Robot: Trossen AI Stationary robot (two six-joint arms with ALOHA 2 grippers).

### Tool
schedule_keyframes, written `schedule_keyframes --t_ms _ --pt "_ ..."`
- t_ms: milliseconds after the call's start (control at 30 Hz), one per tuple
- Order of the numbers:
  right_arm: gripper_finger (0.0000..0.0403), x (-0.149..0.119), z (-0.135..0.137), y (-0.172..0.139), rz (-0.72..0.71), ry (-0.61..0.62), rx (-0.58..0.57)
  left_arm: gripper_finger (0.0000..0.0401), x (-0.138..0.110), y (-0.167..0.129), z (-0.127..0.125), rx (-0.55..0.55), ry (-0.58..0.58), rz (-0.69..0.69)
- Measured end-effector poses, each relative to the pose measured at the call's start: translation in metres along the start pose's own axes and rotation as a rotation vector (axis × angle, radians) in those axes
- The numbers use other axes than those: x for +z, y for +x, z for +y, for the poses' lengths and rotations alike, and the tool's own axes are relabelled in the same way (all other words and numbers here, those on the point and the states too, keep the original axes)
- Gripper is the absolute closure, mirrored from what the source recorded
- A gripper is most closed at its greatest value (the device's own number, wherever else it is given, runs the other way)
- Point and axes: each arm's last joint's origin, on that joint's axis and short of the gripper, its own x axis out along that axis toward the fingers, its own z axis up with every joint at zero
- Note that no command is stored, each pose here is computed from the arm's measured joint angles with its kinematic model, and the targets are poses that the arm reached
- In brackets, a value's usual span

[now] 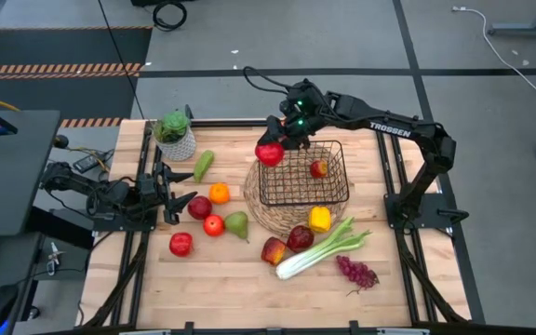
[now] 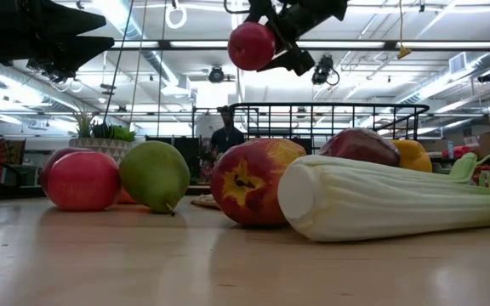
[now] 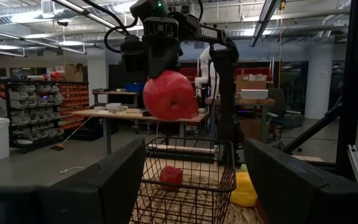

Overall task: Build produce basket
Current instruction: Put the red apple into the black wire basket

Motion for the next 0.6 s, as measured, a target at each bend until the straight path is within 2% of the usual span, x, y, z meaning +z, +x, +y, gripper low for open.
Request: schedule_keyframes --t_ms 133,233,300,400,467,600 --pt "0.0039 0.001 0.000 0.000 -0.033 -0.058 -0.017 0.0120 0.000 0.000 0.000 0.000 0.000 0.000" --pt "0.0039 0.003 -0.002 0.001 -0.112 -0.231 -0.078 0.0120 0.000 0.000 0.000 0.000 0.000 0.000" --pt "0.0039 0.002 -0.005 0.001 -0.143 -0.369 -0.147 0.0120 0.000 0.000 0.000 0.000 0.000 0.000" --pt "0.0039 -0.006 -0.008 0.005 -0.157 -0.512 -0.268 0.0120 0.000 0.000 0.000 0.000 0.000 0.000" --pt "0.0039 -0.011 -0.009 0.007 -0.156 -0.584 -0.323 0.0120 0.000 0.000 0.000 0.000 0.000 0.000" --pt "0.0039 -0.023 -0.006 0.011 -0.112 -0.661 -0.340 0.0120 0.000 0.000 0.000 0.000 0.000 0.000"
